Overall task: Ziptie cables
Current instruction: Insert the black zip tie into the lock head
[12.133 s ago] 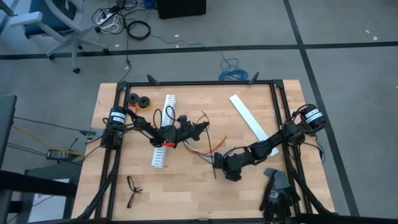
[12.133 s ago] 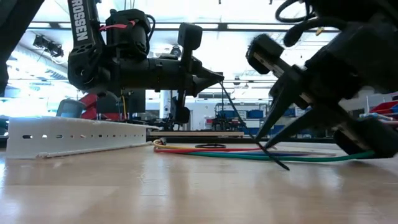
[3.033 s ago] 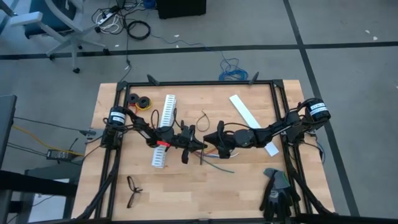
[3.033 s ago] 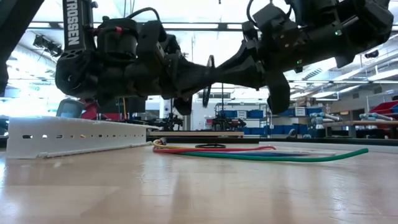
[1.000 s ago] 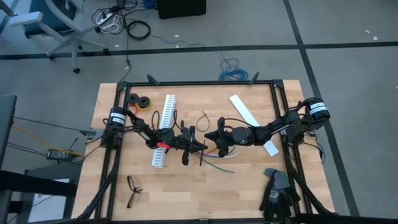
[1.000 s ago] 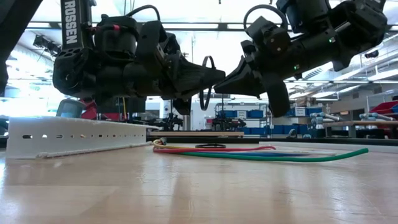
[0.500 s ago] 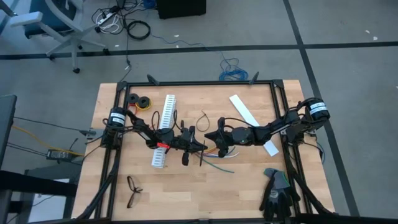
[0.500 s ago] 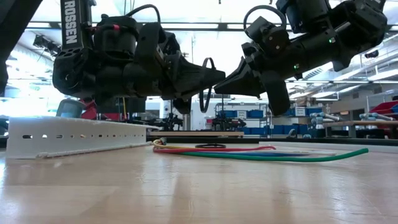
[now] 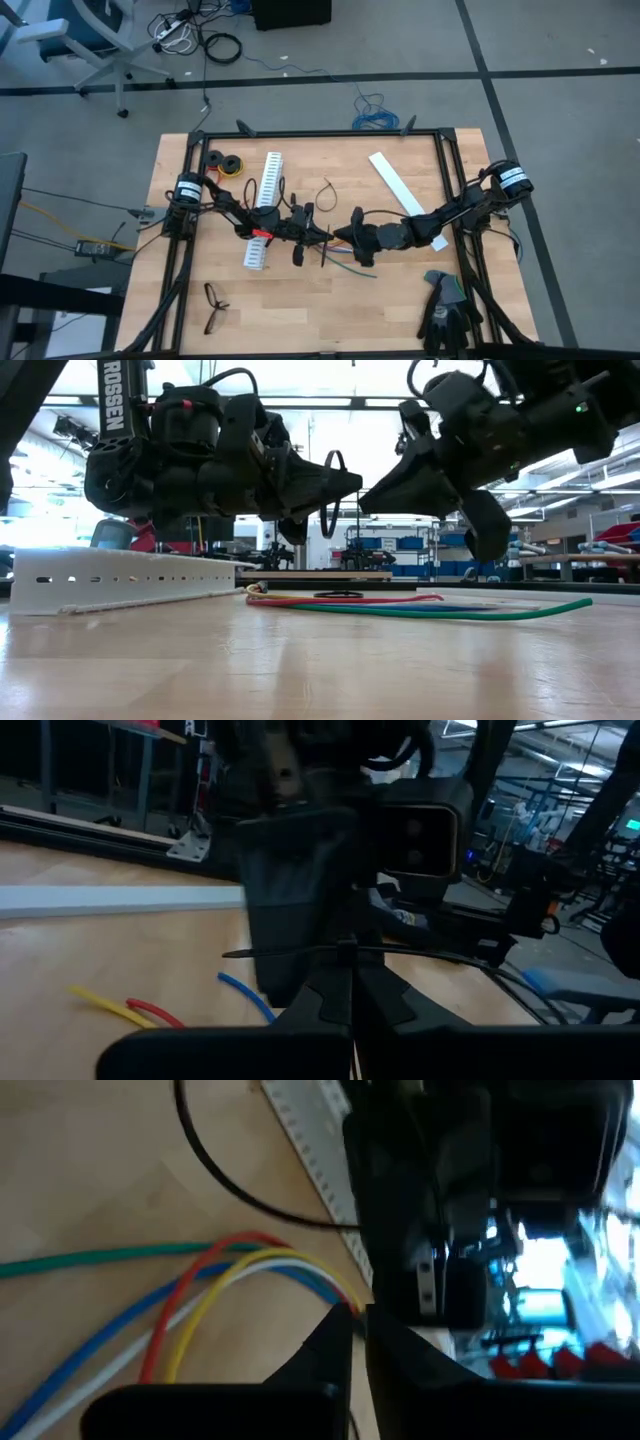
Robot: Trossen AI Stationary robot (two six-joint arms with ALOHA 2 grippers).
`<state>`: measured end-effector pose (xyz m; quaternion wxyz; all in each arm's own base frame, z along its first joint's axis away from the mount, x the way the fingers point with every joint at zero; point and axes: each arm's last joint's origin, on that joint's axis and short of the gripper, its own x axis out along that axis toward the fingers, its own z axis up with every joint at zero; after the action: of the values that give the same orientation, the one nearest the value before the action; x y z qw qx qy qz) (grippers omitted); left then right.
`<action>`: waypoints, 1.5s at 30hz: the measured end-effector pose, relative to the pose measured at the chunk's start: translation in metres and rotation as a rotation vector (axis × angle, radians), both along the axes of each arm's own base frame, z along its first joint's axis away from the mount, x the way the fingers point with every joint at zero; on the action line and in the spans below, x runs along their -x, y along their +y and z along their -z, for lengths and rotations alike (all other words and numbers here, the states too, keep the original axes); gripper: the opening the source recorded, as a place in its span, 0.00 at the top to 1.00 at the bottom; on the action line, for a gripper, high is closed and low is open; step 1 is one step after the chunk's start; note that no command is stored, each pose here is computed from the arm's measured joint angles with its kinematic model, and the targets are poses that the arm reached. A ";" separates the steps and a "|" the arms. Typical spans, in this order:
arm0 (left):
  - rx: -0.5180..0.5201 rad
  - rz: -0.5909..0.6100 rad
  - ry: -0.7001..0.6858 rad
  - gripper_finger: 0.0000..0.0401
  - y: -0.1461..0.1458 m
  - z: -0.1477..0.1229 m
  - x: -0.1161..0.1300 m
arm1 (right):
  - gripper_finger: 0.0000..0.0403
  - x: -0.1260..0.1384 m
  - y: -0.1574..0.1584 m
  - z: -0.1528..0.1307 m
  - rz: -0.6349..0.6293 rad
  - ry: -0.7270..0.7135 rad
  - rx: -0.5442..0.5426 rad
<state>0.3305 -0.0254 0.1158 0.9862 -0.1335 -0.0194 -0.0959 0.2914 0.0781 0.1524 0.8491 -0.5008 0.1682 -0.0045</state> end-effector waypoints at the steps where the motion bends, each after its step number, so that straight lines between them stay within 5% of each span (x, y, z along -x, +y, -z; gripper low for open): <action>1: 0.000 0.009 0.000 1.00 0.000 0.000 0.000 | 0.93 0.000 0.001 -0.001 -0.006 -0.005 0.011; 15: 0.013 0.120 0.088 1.00 -0.005 -0.002 -0.020 | 0.86 -0.001 0.002 -0.009 0.027 -0.080 0.085; 36: 0.014 0.101 0.069 1.00 -0.004 -0.004 -0.021 | 0.98 0.002 0.013 -0.007 -0.070 -0.057 0.074; 45: 0.020 0.085 0.072 1.00 -0.004 -0.004 -0.021 | 1.00 0.000 0.007 -0.006 -0.015 -0.069 -0.026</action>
<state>0.3511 -0.0289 0.1196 0.9799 -0.1472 0.0207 -0.1327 0.2913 0.0851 0.1588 0.8608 -0.4906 0.1349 -0.0134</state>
